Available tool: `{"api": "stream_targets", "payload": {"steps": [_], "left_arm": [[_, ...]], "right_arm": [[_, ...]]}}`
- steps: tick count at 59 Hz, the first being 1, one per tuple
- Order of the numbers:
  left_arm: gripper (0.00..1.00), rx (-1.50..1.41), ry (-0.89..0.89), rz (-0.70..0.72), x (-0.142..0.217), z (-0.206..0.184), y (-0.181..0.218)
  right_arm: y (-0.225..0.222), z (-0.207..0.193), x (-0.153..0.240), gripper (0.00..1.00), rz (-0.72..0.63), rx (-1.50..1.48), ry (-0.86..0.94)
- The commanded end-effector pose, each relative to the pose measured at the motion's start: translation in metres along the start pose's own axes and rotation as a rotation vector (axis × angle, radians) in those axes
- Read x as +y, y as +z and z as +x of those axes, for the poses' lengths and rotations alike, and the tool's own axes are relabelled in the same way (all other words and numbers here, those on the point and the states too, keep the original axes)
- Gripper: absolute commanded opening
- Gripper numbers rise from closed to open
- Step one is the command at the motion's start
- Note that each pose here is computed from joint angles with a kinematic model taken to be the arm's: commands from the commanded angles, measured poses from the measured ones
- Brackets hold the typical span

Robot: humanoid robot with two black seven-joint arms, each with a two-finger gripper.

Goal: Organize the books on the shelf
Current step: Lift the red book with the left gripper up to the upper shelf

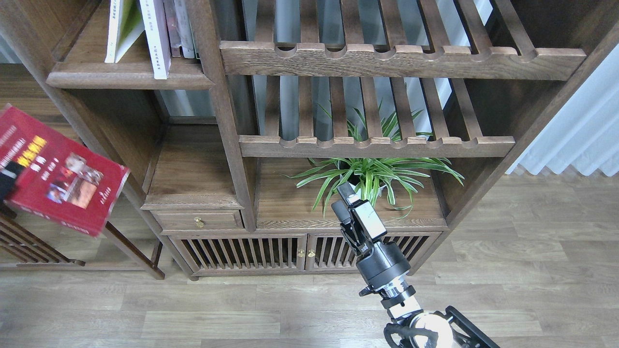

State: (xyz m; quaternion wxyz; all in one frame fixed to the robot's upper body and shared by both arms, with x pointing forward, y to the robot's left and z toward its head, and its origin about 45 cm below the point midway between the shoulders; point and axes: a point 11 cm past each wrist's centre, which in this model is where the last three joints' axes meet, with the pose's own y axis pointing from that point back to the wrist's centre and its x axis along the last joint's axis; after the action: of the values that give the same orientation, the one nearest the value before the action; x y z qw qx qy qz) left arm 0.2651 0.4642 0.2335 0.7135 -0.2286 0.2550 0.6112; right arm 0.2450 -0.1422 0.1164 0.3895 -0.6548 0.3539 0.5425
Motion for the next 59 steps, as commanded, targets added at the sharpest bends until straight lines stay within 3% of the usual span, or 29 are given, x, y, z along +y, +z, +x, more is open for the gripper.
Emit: {"api": "stream_targets", "payload": {"steps": [1,29,39,59], "left_arm": [[0.0,-0.043,-0.047,-0.045,-0.015,-0.013,0.026],[0.0,-0.341,-0.324,-0.111,-0.088,-0.122,0.134],[0.0,-0.498,-0.431,-0.121,-0.107,-0.183,0.173],[0.0,-0.712,-0.381,-0.114,-0.12,-0.205,0.208]], "right_arm": [[0.0,-0.001,-0.003,0.99,-0.003,0.004,-0.002],[-0.002,0.001,-0.006,0.99,-0.005,0.012,0.006],[-0.002,0.001,-0.006,0.99,-0.005,0.011,0.004],[-0.001,-0.001,-0.006,0.99,-0.002,0.004,-0.003]]}}
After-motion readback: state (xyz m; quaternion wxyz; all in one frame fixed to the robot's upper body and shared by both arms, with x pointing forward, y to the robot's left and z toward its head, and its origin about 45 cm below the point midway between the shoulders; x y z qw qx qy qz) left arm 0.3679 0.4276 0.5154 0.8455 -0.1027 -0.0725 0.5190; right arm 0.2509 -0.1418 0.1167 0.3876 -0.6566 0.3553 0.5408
